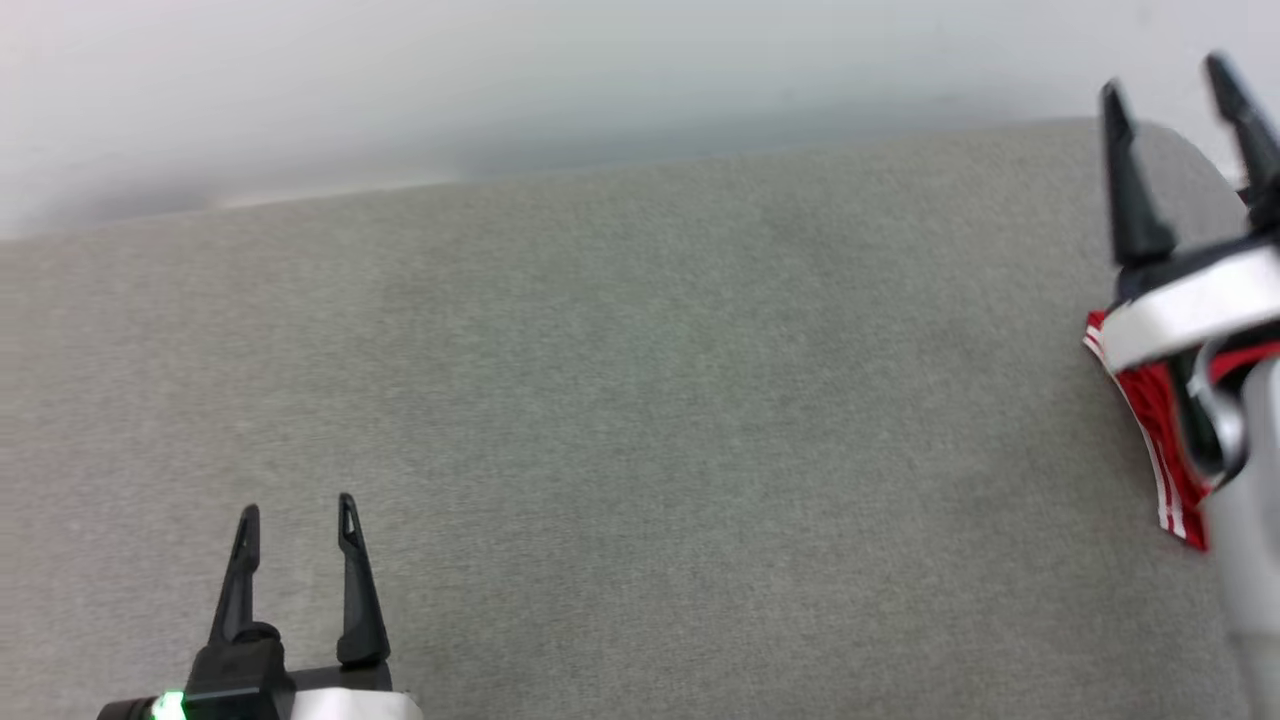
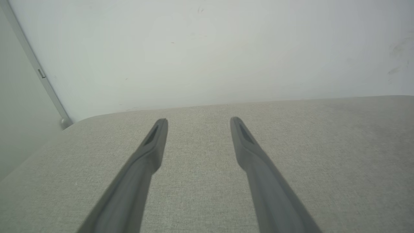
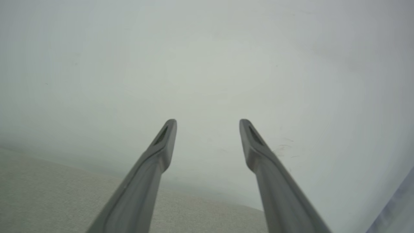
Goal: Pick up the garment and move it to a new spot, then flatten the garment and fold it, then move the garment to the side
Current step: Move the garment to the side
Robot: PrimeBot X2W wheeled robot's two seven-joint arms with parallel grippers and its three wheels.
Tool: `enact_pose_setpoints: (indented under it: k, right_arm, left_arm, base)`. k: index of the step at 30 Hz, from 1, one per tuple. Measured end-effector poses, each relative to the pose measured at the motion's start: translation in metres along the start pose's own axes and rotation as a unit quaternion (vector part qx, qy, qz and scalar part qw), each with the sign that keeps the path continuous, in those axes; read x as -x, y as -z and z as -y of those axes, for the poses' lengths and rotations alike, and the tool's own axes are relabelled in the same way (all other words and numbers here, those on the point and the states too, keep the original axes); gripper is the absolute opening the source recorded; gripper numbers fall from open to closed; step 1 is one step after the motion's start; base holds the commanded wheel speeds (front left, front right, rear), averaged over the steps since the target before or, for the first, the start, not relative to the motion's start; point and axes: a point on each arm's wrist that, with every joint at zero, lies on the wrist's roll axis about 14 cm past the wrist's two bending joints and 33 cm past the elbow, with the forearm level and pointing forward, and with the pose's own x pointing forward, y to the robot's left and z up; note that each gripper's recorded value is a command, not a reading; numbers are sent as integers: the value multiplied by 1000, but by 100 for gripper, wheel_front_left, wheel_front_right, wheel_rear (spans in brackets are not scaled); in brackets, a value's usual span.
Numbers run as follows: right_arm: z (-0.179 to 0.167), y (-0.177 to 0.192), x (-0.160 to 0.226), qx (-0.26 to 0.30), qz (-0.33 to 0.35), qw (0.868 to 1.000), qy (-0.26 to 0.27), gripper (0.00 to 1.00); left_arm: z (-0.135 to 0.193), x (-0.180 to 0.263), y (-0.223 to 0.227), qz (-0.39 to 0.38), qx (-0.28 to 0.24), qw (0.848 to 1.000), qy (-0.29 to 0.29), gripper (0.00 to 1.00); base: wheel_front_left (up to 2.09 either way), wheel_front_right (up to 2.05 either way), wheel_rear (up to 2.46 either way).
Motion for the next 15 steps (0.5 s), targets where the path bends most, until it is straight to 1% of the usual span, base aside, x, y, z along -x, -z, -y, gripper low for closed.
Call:
enact_pose_setpoints:
  k: [4,7,11,15]
  right_arm:
    - [-37,-7,20,-56,20,998,-17,100]
    - [-59,-6,38,-91,19,995,-24,100]
    - [-77,8,68,-129,-6,991,-22,100]
    - [-85,21,97,-153,-31,988,-12,100]
  left_arm:
    - [-8,13,-6,5,-1,1000,-13,100]
    - [-12,21,-11,9,-2,1000,-20,100]
    - [-16,32,-15,13,-3,1000,-24,100]
    - [-17,42,-17,14,-4,1000,-26,100]
  base:
    - [0,0,0]
    - [0,0,0]
    - [0,0,0]
    - [0,0,0]
